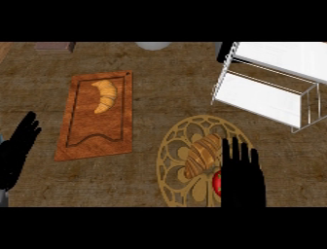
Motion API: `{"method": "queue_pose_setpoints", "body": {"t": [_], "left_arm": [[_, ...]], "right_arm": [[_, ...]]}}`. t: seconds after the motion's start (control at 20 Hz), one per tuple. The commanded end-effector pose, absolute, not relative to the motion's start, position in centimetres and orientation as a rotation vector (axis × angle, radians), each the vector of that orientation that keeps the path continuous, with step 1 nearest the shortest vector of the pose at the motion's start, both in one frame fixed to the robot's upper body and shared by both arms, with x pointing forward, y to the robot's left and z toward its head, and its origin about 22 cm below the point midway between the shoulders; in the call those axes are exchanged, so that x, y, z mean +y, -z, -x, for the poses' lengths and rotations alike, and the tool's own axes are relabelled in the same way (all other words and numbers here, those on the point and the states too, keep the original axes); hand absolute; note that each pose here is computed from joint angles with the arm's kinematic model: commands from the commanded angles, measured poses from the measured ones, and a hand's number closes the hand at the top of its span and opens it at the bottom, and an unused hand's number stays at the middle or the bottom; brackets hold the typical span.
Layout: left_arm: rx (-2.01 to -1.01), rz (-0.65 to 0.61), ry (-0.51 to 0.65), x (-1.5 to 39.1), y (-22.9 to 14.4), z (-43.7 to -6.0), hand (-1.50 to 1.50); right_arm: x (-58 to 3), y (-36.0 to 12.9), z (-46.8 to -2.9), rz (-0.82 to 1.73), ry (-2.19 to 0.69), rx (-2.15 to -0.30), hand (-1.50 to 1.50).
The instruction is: Pick the tomato from the placemat and place it in the tiered shelf
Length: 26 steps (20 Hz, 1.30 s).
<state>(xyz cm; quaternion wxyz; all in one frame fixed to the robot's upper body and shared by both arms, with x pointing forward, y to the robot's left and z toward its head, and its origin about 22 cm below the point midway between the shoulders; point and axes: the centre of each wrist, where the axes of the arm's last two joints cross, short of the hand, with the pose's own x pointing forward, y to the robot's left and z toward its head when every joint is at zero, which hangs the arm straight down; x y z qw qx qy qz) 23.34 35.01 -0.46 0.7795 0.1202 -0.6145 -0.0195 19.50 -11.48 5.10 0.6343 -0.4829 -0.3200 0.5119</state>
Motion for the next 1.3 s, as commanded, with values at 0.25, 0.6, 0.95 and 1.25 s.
{"method": "queue_pose_setpoints", "body": {"t": [0.25, 0.6, 0.95, 1.25], "left_arm": [[-1.315, -0.266, 0.041, 35.4, 0.4, -22.4, 0.0], [-1.341, -0.243, 0.058, 35.0, 0.4, -22.4, 0.0], [-1.318, -0.246, 0.043, 36.3, 0.1, -21.9, 0.0], [-1.334, -0.263, 0.046, 34.3, 0.2, -21.3, 0.0]], "right_arm": [[-13.4, -2.3, -21.0, 1.111, -1.149, -0.697, -1.5], [-12.9, -0.8, -21.4, 1.072, -1.161, -0.663, 1.5], [-15.0, 0.2, -21.7, 1.077, -1.239, -0.689, 1.5], [-14.8, 0.1, -21.0, 1.167, -1.238, -0.76, 1.5]]}}
